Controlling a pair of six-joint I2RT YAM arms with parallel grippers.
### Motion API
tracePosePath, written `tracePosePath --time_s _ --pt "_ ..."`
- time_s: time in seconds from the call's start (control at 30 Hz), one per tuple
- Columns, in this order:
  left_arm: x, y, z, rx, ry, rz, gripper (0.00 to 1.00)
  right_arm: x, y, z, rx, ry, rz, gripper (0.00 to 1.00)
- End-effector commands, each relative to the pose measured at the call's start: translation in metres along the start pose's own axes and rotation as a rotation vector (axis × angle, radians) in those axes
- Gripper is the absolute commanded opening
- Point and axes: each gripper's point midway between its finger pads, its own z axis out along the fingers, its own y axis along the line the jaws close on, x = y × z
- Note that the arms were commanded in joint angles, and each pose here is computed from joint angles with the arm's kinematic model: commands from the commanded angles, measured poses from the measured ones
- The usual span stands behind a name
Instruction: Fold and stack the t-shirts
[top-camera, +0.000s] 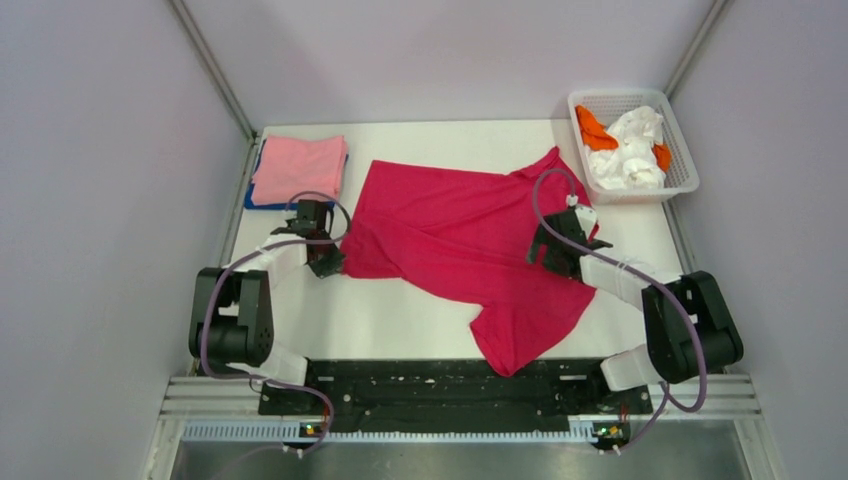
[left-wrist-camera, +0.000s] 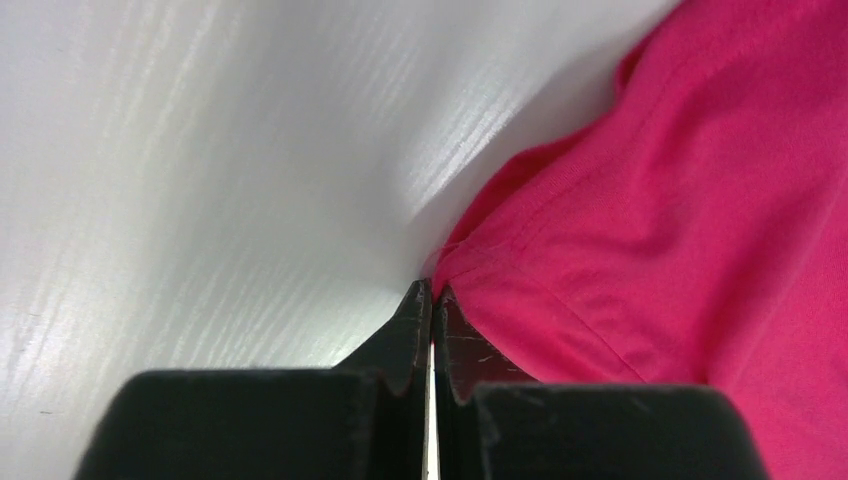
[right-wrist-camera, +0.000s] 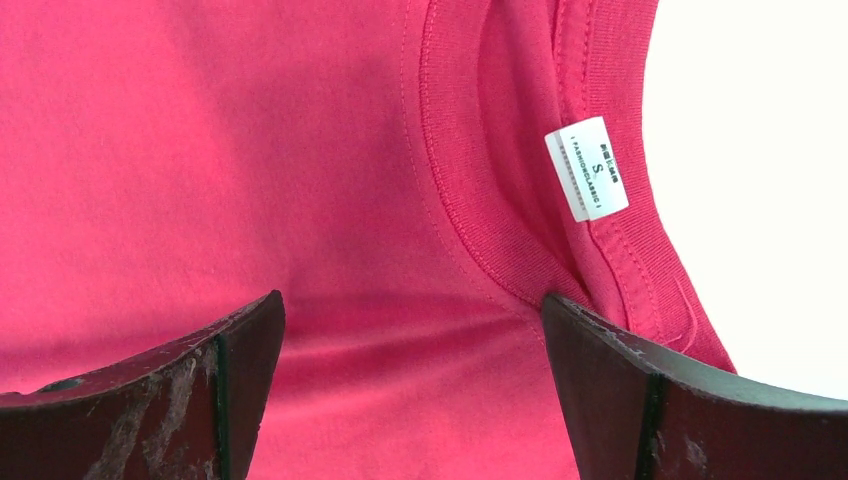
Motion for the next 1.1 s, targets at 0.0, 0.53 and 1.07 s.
tracePosePath --time_s 0.0,0.53,1.07 --pt "-0.032 -0.005 -0.014 0.014 -0.133 -0.003 0.00 0.004 -0.018 0.007 0.067 0.053 -0.005 0.99" --pt "-0.039 -0.018 -0.020 0.099 -0.191 -0.016 0.00 -0.098 0.051 0.059 -0.059 -0.034 -0.127 0.99" --pt "-0.020 -0.011 -0.041 0.138 -0.182 -0.067 0.56 -0.033 0.015 -0.066 -0.194 -0.051 0.028 0.99"
